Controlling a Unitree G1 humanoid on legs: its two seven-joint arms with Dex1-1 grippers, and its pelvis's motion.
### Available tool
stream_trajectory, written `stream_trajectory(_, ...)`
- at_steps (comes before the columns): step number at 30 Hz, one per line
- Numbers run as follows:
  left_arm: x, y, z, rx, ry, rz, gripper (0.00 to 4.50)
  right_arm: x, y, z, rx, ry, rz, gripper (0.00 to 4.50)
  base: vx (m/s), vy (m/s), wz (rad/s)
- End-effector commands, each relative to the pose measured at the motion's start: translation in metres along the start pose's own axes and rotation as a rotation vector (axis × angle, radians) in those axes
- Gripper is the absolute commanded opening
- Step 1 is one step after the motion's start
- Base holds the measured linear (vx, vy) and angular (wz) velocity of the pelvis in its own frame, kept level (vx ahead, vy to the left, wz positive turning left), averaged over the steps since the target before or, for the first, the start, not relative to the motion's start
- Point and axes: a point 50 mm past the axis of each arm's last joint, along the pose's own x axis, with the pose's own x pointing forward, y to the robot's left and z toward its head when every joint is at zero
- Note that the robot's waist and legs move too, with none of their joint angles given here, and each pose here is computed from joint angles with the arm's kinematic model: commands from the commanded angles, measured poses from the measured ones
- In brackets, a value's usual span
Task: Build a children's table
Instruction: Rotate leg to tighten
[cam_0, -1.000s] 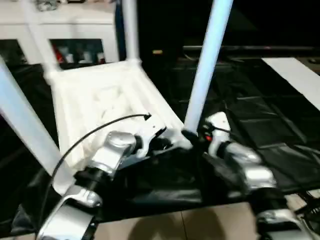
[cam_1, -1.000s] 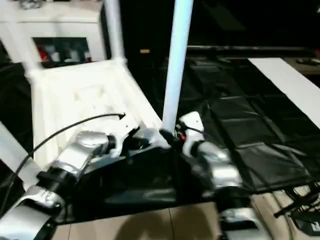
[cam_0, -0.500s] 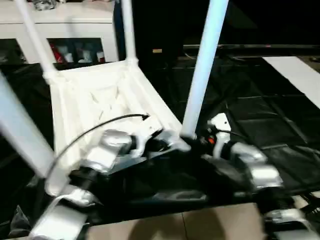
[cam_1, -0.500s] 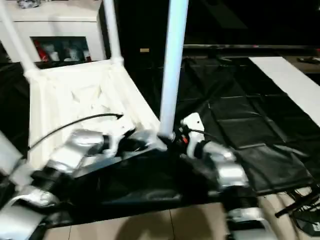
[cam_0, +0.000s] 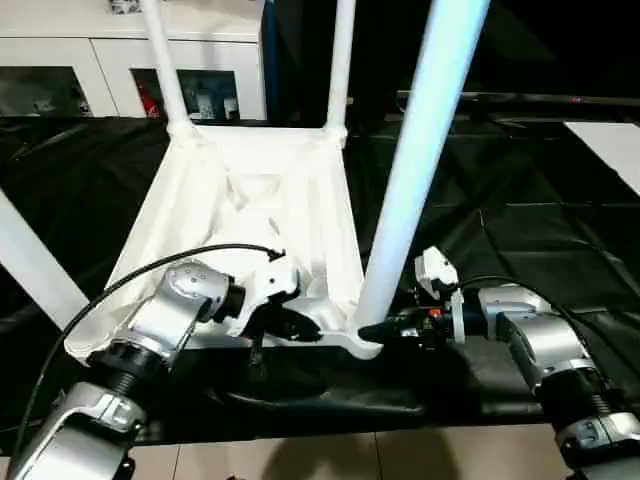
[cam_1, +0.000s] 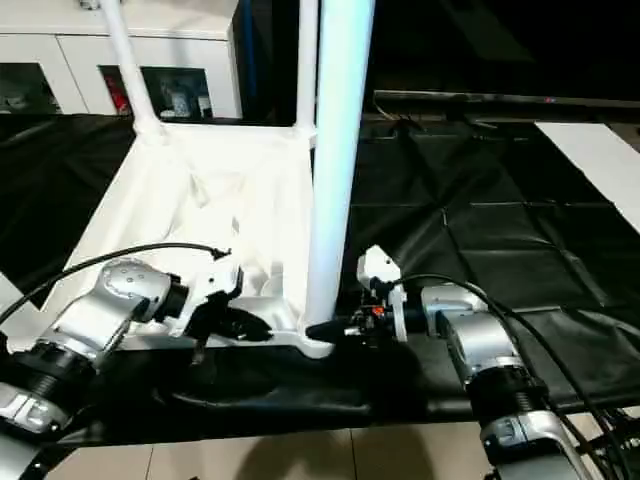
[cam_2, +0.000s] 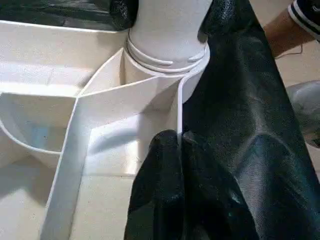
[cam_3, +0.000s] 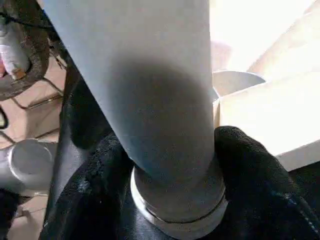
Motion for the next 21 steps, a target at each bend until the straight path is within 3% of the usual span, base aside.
stream_trajectory(1, 0.002, -0.001, 0.007, 0.032, -0.015, -0.013, 0.00, 0.008, 0.009, -0.003, 0.025, 0.002, 0.093, 2.46, 0.000, 0.000, 0.00)
stream_trajectory(4, 0.006, 0.002, 0.011, 0.020, -0.047, 0.030, 0.00, 0.014, 0.010, -0.007, 0.038, -0.014, 0.048, 2.24, 0.000, 0.000, 0.00)
stream_trajectory(9, 0.018, 0.016, 0.020, -0.013, -0.085, 0.196, 0.00, 0.029, -0.003, -0.019, 0.036, -0.028, -0.234, 2.11, 0.000, 0.000, 0.00)
stream_trajectory(13, 0.036, 0.030, 0.033, -0.072, -0.126, 0.356, 0.00, 0.045, -0.016, -0.026, 0.157, -0.075, -0.524, 2.05, 0.000, 0.000, 0.00)
stream_trajectory(16, 0.051, 0.032, 0.041, -0.098, -0.158, 0.399, 0.00, 0.061, -0.018, -0.024, 0.209, -0.108, -0.605, 2.01, 0.000, 0.000, 0.00)
stream_trajectory(19, 0.066, 0.030, 0.048, -0.103, -0.177, 0.402, 0.00, 0.086, -0.013, -0.014, 0.185, -0.144, -0.577, 2.01, 0.000, 0.000, 0.00)
stream_trajectory(21, 0.071, 0.029, 0.050, -0.100, -0.186, 0.390, 0.00, 0.097, -0.008, -0.008, 0.160, -0.168, -0.530, 2.55, 0.000, 0.000, 0.00)
